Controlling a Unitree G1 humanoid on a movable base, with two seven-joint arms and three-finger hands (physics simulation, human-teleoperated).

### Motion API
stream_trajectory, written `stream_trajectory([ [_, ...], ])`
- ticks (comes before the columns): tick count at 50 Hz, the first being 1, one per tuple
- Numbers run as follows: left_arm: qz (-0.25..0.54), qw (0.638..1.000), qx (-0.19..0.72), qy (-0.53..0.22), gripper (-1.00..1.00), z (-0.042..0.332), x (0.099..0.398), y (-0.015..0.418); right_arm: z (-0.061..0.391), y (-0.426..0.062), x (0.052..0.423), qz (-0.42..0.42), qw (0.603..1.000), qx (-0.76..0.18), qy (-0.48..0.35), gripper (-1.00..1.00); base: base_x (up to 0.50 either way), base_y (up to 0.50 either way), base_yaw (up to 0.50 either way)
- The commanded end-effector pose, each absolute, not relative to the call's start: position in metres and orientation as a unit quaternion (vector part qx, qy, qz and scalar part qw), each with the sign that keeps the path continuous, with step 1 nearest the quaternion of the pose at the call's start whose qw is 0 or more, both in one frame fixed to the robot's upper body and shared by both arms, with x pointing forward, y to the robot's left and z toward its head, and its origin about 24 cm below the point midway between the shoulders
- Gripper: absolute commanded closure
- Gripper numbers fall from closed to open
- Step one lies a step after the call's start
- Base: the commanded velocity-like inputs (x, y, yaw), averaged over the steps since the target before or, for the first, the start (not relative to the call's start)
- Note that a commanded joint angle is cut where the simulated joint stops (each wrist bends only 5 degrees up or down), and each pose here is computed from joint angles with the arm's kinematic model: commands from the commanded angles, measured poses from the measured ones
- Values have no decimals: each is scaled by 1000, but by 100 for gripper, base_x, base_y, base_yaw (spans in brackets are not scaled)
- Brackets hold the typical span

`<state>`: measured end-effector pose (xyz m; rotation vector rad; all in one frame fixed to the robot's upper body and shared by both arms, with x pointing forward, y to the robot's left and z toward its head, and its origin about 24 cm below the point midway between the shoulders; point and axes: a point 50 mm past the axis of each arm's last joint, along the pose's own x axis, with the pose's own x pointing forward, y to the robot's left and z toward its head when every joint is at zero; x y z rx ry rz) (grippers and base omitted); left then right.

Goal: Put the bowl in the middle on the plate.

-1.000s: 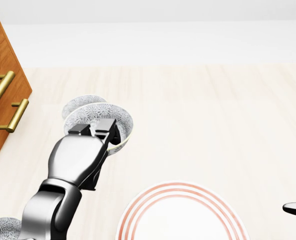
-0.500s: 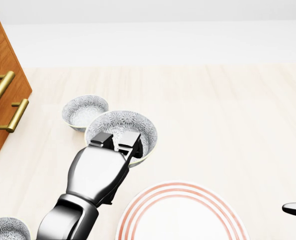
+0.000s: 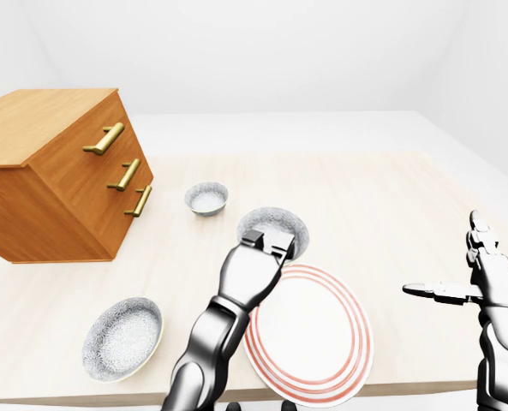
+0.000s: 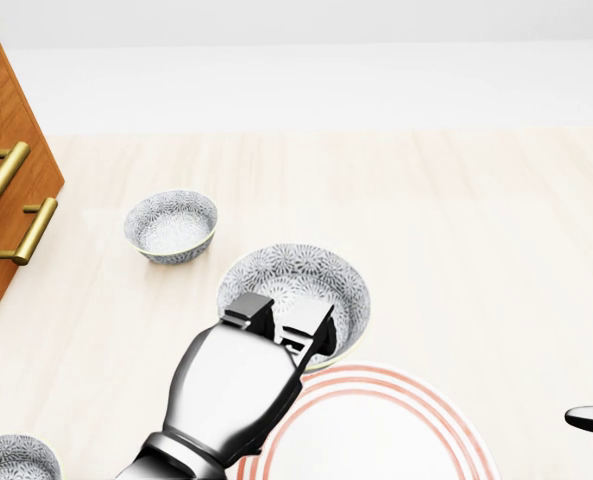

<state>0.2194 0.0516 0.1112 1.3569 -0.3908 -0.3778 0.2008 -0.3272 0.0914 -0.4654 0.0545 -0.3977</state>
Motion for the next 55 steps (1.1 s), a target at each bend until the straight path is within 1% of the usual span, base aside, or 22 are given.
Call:
stream_trajectory([
  [1, -191, 761, 583, -209, 100, 115, 204, 41, 91, -328, 201, -196, 953, -229, 28, -100, 0, 0, 0],
  [6, -196, 760, 581, -214, 100, 116, 200, 39, 94, -326, 200, -194, 953, -232, 21, -100, 0, 0, 0],
  [10, -207, 762, 575, -216, 100, 110, 195, 35, 90, -328, 202, -196, 953, -228, 29, -100, 0, 0, 0],
  [15, -221, 760, 570, -218, 100, 103, 186, 31, 95, -326, 200, -193, 953, -233, 19, -100, 0, 0, 0],
  [19, -231, 758, 567, -223, 100, 105, 180, 28, 88, -328, 202, -197, 953, -227, 33, -100, 0, 0, 0],
  [23, -241, 753, 566, -235, 100, 109, 172, 23, 95, -326, 200, -193, 953, -233, 20, -100, 0, 0, 0],
  [27, -249, 753, 561, -238, 100, 107, 165, 20, 89, -328, 202, -196, 953, -227, 31, -100, 0, 0, 0],
  [37, -250, 755, 559, -236, 100, 107, 163, 19, 89, -328, 202, -196, 953, -227, 32, -100, 0, 0, 0],
  [43, -249, 760, 552, -235, 100, 99, 158, 19, 88, -328, 202, -196, 953, -227, 33, -100, 0, 0, 0],
  [55, -249, 765, 547, -231, 100, 97, 159, 22, 87, -328, 202, -197, 953, -227, 35, -100, 0, 0, 0],
])
